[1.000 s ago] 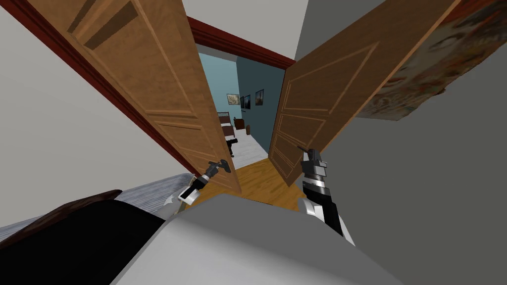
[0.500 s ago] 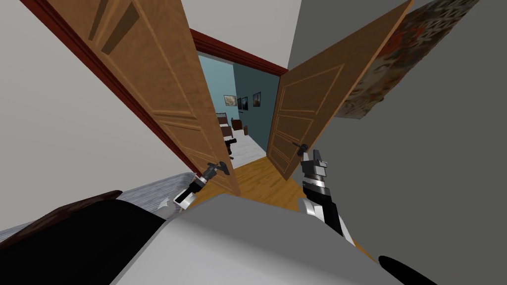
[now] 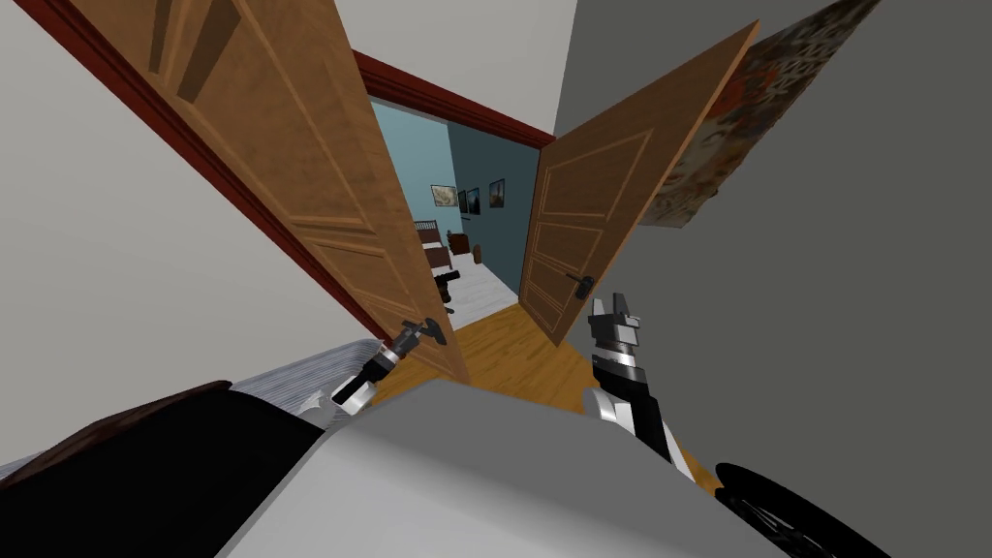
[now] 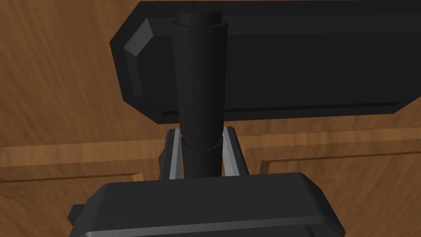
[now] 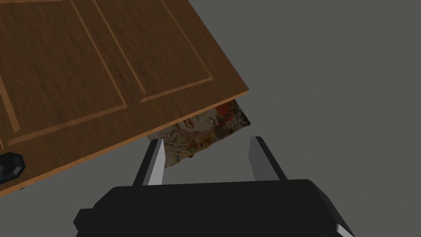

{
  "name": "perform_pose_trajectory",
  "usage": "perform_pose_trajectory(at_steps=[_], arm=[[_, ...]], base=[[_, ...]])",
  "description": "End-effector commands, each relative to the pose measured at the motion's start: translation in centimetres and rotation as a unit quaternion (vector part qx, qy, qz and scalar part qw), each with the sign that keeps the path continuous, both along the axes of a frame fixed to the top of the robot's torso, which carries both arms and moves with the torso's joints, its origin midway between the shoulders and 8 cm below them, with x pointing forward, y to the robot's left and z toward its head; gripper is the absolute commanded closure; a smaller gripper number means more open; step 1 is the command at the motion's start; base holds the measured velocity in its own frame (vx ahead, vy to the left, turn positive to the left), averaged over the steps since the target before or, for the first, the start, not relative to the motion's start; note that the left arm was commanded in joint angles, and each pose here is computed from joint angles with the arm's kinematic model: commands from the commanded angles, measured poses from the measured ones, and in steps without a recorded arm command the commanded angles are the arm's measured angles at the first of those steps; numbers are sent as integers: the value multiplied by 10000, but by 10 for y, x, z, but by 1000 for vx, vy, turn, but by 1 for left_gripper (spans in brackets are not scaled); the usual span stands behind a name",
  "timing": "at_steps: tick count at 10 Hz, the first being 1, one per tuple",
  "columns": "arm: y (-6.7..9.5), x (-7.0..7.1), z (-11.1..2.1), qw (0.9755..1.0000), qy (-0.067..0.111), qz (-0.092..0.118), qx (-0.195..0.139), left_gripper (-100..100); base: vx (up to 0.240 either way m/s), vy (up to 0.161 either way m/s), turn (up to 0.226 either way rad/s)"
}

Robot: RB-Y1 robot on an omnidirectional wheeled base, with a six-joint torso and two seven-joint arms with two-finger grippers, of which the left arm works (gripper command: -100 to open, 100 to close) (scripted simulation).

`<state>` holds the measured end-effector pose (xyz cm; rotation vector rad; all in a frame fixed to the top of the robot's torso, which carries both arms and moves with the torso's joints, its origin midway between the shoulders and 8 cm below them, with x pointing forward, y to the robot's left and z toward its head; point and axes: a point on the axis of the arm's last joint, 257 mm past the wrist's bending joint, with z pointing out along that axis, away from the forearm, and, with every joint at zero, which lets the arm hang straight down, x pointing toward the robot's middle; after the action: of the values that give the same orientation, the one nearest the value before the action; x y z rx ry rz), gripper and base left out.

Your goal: Pull the door open

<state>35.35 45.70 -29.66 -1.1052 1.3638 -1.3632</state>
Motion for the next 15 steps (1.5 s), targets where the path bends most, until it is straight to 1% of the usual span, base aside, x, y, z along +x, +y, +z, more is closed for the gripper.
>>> perform_pose_trajectory(at_steps=[1, 11, 12, 15], arm=[[5, -8, -1, 10000, 5, -27, 1, 100], [31, -49, 4, 9997, -13, -246, 8, 100], [27, -47, 1, 9997, 9, -255, -10, 100], [30, -50, 0, 9994, -7, -333, -1, 100]], base=[[-108, 32, -87], [-103, 36, -87], [-48, 18, -21], [-34, -82, 7]])
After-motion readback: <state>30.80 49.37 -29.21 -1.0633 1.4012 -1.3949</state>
